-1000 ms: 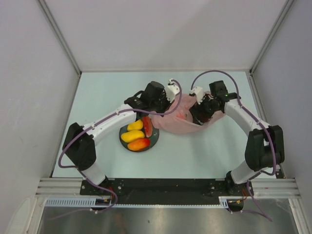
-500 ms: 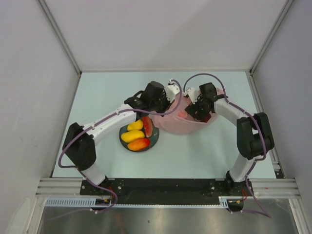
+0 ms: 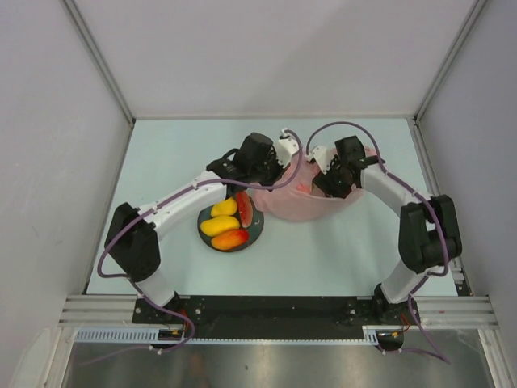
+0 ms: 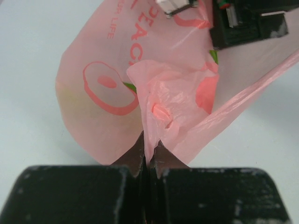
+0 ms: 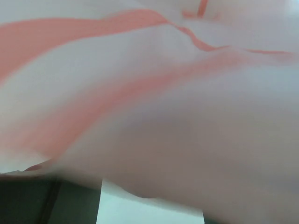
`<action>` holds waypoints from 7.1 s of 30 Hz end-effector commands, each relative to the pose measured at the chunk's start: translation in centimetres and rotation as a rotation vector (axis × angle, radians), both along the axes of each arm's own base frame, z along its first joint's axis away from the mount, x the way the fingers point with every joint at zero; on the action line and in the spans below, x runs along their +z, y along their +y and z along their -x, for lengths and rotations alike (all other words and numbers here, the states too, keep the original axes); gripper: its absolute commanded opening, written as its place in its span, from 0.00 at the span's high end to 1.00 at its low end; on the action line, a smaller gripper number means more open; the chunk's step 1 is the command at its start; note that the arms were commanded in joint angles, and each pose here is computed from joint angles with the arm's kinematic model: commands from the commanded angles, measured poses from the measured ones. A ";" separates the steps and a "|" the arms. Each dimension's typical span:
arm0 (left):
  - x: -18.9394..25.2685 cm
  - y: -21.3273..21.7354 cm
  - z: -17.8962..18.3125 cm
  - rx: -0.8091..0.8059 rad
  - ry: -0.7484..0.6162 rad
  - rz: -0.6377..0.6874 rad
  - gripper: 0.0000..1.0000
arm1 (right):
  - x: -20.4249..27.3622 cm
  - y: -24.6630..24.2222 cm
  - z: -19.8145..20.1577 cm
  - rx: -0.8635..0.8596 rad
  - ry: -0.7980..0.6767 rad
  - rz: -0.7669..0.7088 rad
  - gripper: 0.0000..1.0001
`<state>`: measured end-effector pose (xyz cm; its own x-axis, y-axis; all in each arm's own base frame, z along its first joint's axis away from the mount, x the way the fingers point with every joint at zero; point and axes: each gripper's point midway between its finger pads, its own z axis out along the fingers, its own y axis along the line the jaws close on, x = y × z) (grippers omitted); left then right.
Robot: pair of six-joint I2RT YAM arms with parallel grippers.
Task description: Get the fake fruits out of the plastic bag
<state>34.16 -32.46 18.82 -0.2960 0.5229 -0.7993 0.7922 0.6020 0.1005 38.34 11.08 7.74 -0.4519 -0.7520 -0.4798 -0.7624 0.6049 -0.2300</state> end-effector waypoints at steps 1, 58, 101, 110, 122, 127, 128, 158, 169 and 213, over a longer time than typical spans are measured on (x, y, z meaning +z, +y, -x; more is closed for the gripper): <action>3.9 -1.2 -2.0 0.014 -0.092 0.053 1.00 | 8.1 2.8 1.7 0.111 -0.139 -0.172 0.44; 16.9 22.3 6.5 0.391 -0.272 0.344 0.00 | 2.4 26.2 7.6 -0.245 0.306 -0.566 0.47; 16.3 5.0 0.4 -0.081 -0.193 0.279 0.00 | 21.7 2.5 6.6 -0.451 -0.089 -0.724 0.19; 11.8 -6.6 0.6 -0.298 -0.131 0.161 0.01 | 20.1 -4.0 6.7 -0.540 -0.245 -0.466 0.14; 8.1 -4.2 2.3 -0.275 -0.138 -0.046 0.05 | 15.7 -7.4 5.4 -0.591 -0.245 -0.293 0.09; 6.8 -3.7 -0.2 -0.237 -0.162 -0.174 0.35 | 12.5 -6.7 3.9 -0.576 -0.141 -0.279 0.16; 5.3 -3.7 -0.7 -0.234 -0.140 -0.215 0.45 | 12.2 -6.3 3.6 -0.563 -0.130 -0.288 0.21; 12.3 -5.0 0.4 -0.111 -0.163 0.282 1.00 | 18.4 -8.6 8.0 -0.361 -0.421 -0.389 0.10; 12.9 -2.5 -0.6 0.051 -0.190 0.274 1.00 | 27.4 3.7 8.5 0.111 -0.538 -0.628 0.08; 7.7 3.2 -0.6 0.250 -0.216 0.146 1.00 | 12.4 11.0 7.6 0.159 0.039 -0.604 0.80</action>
<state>32.65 -28.58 23.03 -0.2731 0.4035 -0.8733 0.6423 0.7522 0.1467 39.38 16.70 20.82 -0.3535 -0.3130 -0.8815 -0.6522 0.7580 -0.0075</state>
